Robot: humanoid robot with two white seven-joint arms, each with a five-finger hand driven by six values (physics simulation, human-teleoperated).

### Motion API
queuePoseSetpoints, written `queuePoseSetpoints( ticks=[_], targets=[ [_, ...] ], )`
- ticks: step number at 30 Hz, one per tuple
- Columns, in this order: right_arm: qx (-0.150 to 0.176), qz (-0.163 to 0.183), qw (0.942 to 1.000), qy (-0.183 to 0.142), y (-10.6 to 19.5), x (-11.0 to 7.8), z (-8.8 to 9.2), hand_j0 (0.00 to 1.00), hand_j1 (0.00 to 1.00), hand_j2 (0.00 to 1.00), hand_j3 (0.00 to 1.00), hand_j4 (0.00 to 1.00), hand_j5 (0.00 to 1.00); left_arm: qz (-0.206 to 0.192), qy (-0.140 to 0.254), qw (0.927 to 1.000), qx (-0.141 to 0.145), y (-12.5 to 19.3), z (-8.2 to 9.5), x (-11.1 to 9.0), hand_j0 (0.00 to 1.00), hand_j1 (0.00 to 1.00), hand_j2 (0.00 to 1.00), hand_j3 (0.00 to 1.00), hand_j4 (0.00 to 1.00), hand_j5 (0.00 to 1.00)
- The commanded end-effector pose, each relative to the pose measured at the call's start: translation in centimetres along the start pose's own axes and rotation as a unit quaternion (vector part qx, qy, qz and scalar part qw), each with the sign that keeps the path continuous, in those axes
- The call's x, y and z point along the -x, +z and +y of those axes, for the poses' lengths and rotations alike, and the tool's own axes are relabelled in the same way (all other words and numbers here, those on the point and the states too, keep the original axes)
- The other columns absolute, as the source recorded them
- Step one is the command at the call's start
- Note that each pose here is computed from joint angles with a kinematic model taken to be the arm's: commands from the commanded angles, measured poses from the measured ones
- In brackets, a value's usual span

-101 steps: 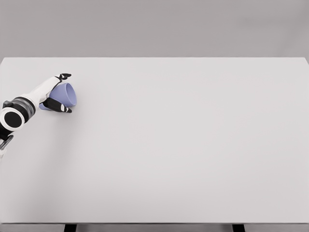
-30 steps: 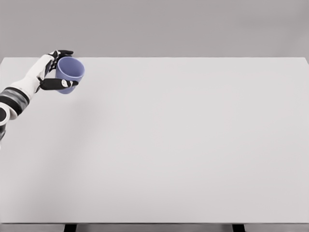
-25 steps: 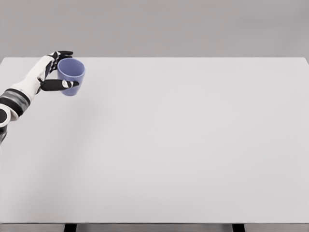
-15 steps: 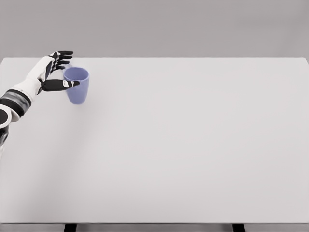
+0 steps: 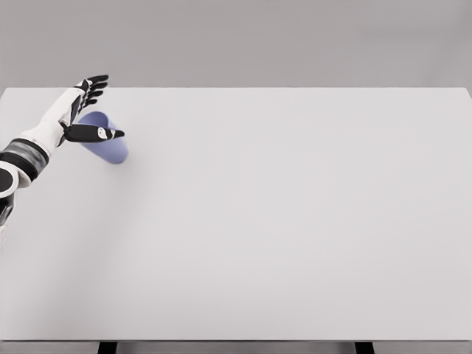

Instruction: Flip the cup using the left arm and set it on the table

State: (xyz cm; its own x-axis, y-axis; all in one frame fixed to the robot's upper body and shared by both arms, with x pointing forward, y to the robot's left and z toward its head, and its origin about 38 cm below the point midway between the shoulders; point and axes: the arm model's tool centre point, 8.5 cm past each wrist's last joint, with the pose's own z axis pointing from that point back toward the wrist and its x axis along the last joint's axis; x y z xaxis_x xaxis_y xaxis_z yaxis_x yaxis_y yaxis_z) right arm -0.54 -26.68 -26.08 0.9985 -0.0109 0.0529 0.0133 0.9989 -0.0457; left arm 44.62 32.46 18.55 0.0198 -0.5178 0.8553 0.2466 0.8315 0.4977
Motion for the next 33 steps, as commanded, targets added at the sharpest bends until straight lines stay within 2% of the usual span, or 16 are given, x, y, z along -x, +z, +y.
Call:
queuePoseSetpoints(
  ticks=[1,18,22,25,28,30,33],
  targets=[
    [0.000,0.000,1.0000,0.000,0.0,0.0,0.0,1.00,1.00,1.00,1.00,1.00,1.00,-0.001,-0.001,1.0000,0.000,0.0,0.0,0.0,1.00,1.00,1.00,1.00,1.00,1.00],
    [0.000,0.000,1.0000,0.000,0.0,0.0,0.0,1.00,1.00,1.00,1.00,1.00,1.00,-0.010,-0.003,0.9999,0.000,0.0,0.1,-0.7,1.00,1.00,1.00,1.00,1.00,1.00],
    [0.000,0.000,1.0000,0.000,0.0,0.0,0.0,1.00,1.00,1.00,1.00,1.00,1.00,-0.027,-0.010,0.9996,0.001,0.3,0.1,-1.8,1.00,1.00,1.00,1.00,1.00,1.00],
    [0.000,0.000,1.0000,0.000,0.0,0.0,0.0,1.00,1.00,1.00,1.00,1.00,1.00,-0.051,-0.021,0.9985,0.001,0.7,0.5,-2.7,1.00,1.00,1.00,1.00,1.00,1.00],
    [0.000,0.001,1.0000,0.000,0.0,0.0,0.0,1.00,1.00,1.00,1.00,1.00,1.00,-0.114,-0.056,0.9919,-0.002,1.7,1.7,-4.3,1.00,1.00,1.00,1.00,1.00,1.00],
    [0.000,0.000,1.0000,0.000,0.0,0.0,0.0,1.00,1.00,1.00,1.00,1.00,1.00,-0.140,-0.073,0.9874,-0.003,2.3,2.5,-4.9,1.00,1.00,1.00,1.00,1.00,1.00],
    [0.000,0.000,1.0000,0.000,0.0,0.0,0.0,1.00,1.00,1.00,1.00,1.00,1.00,-0.147,-0.100,0.9840,0.005,3.7,3.0,-5.5,1.00,1.00,1.00,1.00,1.00,1.00]
  ],
)
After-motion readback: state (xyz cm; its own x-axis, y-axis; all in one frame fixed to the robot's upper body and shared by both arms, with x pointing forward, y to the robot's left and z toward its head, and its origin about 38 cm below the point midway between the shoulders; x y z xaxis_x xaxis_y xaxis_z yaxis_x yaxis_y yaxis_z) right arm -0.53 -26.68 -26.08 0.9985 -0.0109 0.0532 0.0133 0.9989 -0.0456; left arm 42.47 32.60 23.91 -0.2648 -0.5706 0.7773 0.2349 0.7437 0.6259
